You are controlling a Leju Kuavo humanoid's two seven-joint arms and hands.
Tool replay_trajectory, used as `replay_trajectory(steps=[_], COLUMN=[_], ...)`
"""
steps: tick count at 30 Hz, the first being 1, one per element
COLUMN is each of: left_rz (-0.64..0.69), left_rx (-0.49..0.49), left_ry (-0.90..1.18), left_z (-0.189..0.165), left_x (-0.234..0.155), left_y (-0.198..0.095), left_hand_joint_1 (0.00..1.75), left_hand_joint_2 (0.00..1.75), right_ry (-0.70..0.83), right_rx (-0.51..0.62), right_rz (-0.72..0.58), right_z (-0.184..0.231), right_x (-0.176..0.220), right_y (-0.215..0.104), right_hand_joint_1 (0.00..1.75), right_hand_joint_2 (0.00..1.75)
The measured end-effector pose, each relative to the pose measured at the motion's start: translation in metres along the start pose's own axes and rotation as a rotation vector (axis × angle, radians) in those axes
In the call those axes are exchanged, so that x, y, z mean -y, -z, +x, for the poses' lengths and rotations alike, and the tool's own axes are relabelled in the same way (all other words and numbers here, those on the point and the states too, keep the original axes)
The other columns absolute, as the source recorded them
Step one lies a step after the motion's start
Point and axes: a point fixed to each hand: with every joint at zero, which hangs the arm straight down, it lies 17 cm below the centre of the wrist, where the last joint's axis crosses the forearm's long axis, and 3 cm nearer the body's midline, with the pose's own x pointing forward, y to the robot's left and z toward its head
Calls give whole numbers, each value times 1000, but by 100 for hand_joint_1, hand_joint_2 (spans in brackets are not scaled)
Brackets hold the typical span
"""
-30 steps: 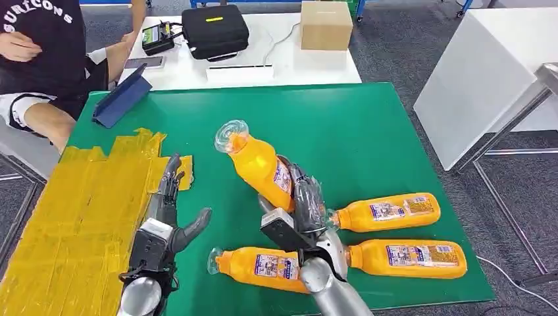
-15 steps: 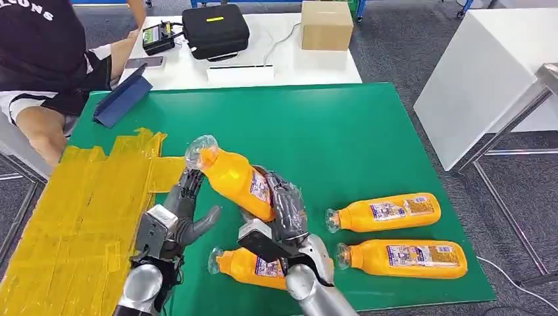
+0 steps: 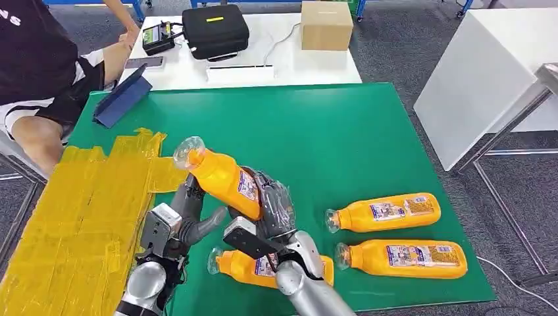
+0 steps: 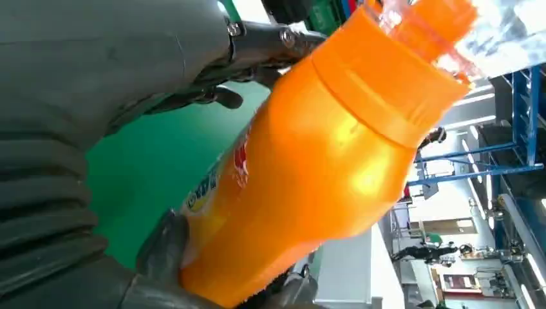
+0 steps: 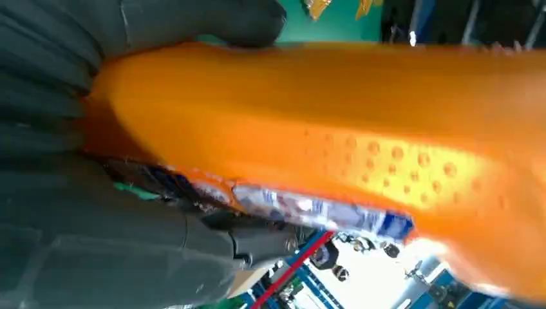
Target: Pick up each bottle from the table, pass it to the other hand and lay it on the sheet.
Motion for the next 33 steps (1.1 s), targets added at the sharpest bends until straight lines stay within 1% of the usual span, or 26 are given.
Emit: replay_trajectory(steps=[4, 12, 19, 20, 21, 22, 23, 24, 25, 33], left_rz=[1, 21, 42, 44, 47, 53, 61, 72, 84, 164], left_rx=[-7, -31, -42, -44, -46, -46, -43, -41, -38, -30], left_ry=[-10, -25, -34, -34, -35, -40, -50, -61, -72, -113], left_z=[-3, -14, -21, -22, -23, -23, -23, -23, -23, -25], left_x=[0, -7, -16, -17, -18, -20, -21, -24, -26, -42], left_y=[1, 0, -2, -3, -3, -3, -4, -5, -5, -12], left_hand_joint_1=[0, 0, 0, 0, 119, 171, 175, 175, 175, 175], left_hand_joint_2=[175, 175, 175, 175, 175, 175, 175, 175, 175, 175], right_ry=[-52, -52, -49, -49, -49, -48, -48, -48, -48, -30], right_rx=[37, 111, 146, 148, 150, 153, 155, 156, 156, 154], right_rz=[35, 113, 140, 141, 143, 146, 149, 151, 153, 165], right_z=[12, 38, 50, 51, 52, 53, 54, 54, 55, 58], right_x=[-18, -47, -56, -57, -57, -58, -59, -60, -60, -66], right_y=[-3, -10, -12, -12, -12, -13, -13, -13, -13, -15], right_hand_joint_1=[175, 175, 173, 175, 173, 171, 173, 171, 175, 175], right_hand_joint_2=[175, 175, 175, 175, 175, 175, 175, 175, 175, 175])
